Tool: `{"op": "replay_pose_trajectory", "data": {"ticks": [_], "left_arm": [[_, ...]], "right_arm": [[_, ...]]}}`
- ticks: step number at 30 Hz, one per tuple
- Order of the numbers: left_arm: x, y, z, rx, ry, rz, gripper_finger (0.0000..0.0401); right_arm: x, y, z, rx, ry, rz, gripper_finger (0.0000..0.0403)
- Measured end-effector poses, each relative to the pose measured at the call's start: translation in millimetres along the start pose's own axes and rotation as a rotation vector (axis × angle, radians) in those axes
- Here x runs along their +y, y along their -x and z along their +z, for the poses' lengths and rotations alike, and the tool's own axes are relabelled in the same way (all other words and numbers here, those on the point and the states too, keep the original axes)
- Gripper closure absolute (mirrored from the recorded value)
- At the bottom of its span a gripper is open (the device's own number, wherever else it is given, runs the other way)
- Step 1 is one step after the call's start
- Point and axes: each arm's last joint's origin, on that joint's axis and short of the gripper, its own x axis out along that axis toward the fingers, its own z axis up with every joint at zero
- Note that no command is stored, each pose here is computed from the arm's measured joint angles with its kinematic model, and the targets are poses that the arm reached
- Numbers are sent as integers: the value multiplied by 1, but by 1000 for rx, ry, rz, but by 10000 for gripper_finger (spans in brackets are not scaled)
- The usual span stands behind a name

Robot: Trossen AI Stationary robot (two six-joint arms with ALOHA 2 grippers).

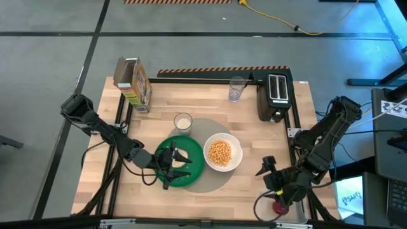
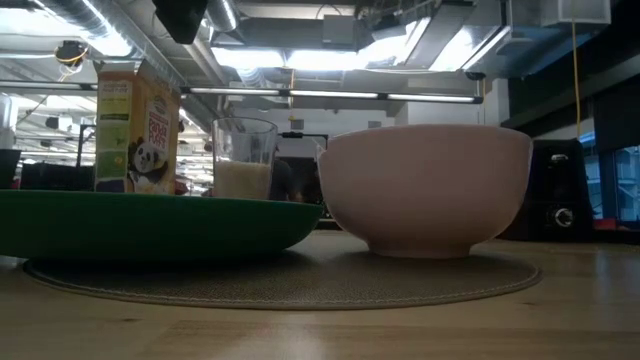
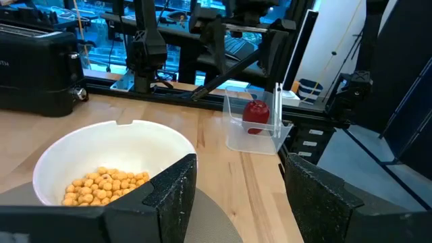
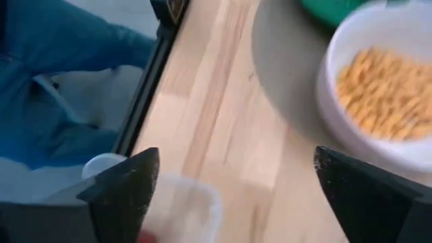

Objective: Arrange a breakfast setting
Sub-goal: Put the red apple on the grey tablemat to the top left of the white bowl

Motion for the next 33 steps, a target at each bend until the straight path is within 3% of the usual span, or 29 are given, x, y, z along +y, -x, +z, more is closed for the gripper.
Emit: {"op": "replay_pose_trajectory", "data": {"ticks": [3,11,19,33], "left_arm": [[0,0,0,0,0,0,190],[0,0,0,0,-8,0,190],[0,0,-1,9,-12,2,190],[0,0,-1,13,-8,4,190]], "right_arm": [[0,0,-3,59,-65,43,7],[3,0,-2,60,-164,80,30],[28,-3,-12,68,-244,122,31],[60,-12,-34,289,-493,175,32]]}}
